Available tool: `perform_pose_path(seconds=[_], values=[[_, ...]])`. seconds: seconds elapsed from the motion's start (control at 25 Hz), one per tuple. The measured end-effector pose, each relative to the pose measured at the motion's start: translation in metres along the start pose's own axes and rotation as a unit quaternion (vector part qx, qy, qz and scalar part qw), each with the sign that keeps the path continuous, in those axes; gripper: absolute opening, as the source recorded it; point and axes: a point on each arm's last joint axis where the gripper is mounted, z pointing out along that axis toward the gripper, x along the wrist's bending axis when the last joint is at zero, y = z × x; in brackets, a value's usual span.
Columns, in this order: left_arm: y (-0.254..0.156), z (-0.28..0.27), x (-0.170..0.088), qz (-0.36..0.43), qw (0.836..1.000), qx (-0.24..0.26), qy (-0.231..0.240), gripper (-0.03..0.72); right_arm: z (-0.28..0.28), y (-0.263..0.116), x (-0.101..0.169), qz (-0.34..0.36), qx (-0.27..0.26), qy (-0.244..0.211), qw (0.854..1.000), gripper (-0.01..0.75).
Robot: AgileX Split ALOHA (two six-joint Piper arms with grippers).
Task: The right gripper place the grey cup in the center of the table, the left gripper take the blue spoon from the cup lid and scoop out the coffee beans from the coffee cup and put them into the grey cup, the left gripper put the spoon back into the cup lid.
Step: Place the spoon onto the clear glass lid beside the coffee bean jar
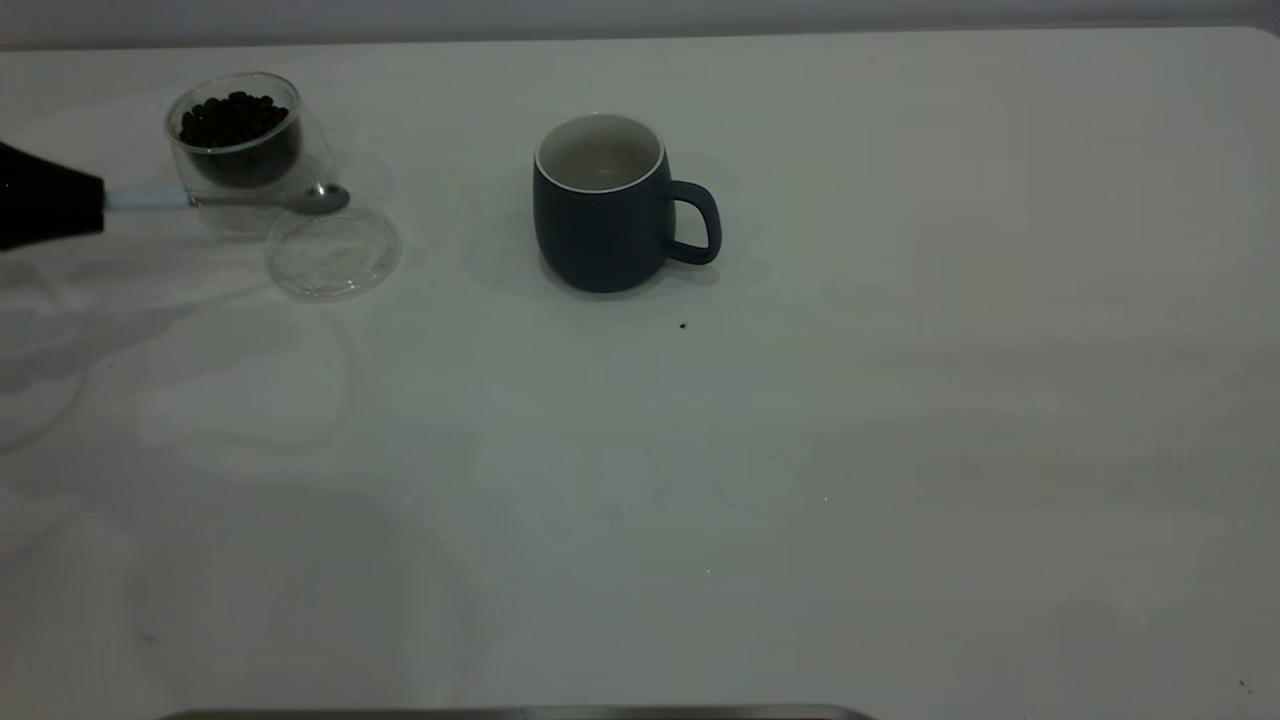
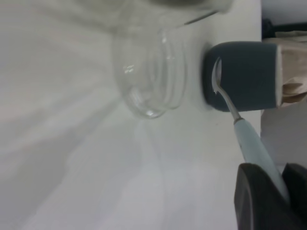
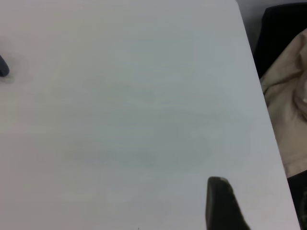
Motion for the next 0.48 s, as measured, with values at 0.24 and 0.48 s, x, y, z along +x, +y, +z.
perform_pose_path(seconds=[0.24, 0.48], values=[[-0.002, 0.006, 0.015, -0.019, 0.999, -0.015, 0.022, 0.131, 0.000, 0.000, 0.000, 0.000, 0.000, 0.000, 1.000, 0.358], [-0.004, 0.011, 0.024, -0.041, 0.998, -0.033, 0.018, 0.131, 0.000, 0.000, 0.000, 0.000, 0.000, 0.000, 1.000, 0.358]])
